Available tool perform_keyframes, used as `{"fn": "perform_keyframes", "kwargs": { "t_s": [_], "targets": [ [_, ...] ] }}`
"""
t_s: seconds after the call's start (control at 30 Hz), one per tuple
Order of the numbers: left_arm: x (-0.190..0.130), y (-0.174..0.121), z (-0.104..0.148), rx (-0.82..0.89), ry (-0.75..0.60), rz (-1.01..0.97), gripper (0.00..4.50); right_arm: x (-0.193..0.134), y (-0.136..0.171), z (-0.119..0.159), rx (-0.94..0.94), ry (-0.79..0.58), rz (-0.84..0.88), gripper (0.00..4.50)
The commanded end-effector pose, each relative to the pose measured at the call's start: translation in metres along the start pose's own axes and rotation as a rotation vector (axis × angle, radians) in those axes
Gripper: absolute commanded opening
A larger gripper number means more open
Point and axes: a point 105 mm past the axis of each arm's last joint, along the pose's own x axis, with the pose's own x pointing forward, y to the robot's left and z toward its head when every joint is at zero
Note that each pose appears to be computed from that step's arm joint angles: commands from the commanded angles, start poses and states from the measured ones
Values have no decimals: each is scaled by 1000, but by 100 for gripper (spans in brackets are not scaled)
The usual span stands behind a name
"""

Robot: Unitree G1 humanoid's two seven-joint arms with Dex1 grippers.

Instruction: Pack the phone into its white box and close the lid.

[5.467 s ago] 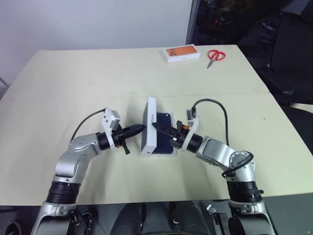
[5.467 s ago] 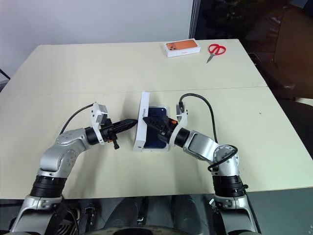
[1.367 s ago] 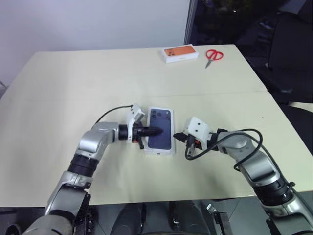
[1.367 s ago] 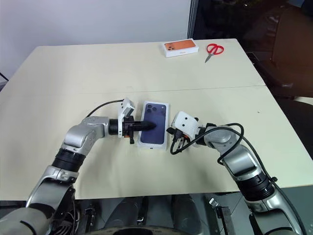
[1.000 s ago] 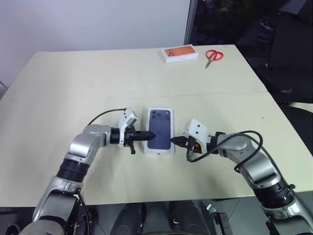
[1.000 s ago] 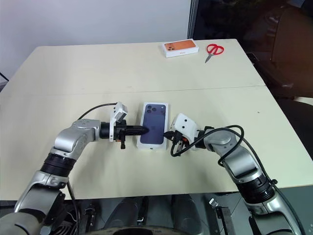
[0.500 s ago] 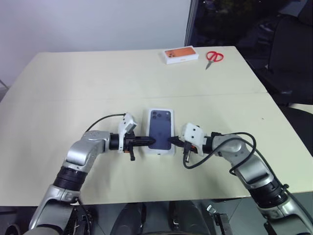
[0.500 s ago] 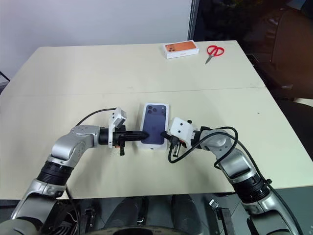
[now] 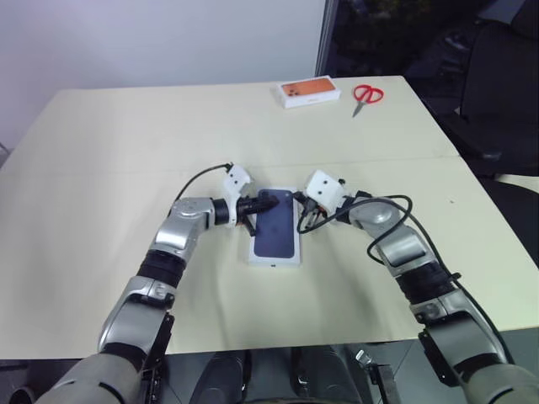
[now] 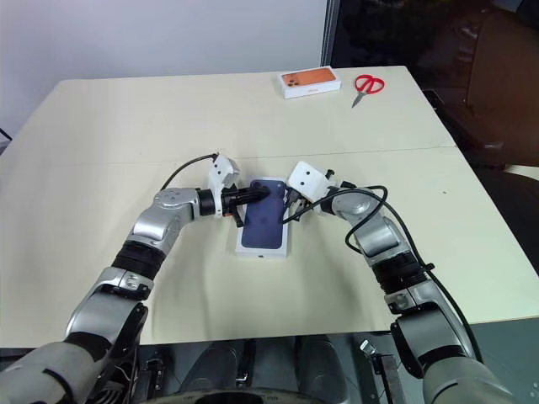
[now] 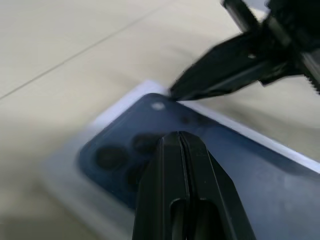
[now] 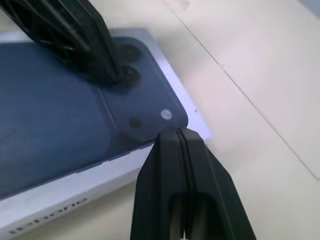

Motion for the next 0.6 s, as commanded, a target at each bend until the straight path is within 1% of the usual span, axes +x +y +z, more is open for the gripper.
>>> {"fn": "perform_keyframes", "kwargs": {
  "t_s": [0.03, 0.13, 0.27, 0.3, 0.33, 0.37, 0.4, 0.43, 0.5, 0.53, 0.6],
  "targets": [
    [-12, 0, -19, -27, 41, -7, 0, -6, 16, -4, 44, 1, 75, 3],
    [-29, 4, -1, -51, -37, 6, 0, -20, 6, 5, 135, -66, 55, 3],
    [-56, 8, 10, -83, -51, 18, 0, -43, -5, 21, 286, -174, 65, 3],
    [-68, 12, 11, -83, -47, 40, 26, -52, -6, 32, 315, -237, 78, 26],
    [-78, 16, 13, -79, -51, 69, 52, -61, -4, 41, 334, -281, 107, 53],
    [-91, 20, 19, -78, -101, 93, 83, -69, 0, 48, 327, -314, 129, 84],
    [-103, 24, 19, -104, -124, 121, 127, -75, 2, 50, 322, -332, 138, 127],
    [-112, 27, 12, -120, -100, 147, 168, -78, 2, 48, 330, -330, 133, 173],
    [-124, 29, -7, -110, -15, 184, 271, -79, -2, 42, 340, -314, 102, 277],
    [-129, 29, -7, -98, -31, 195, 317, -80, -2, 40, 325, -305, 106, 324],
    [-137, 30, 1, -92, -69, 217, 417, -83, -7, 40, 320, -311, 106, 425]
  ]
}}
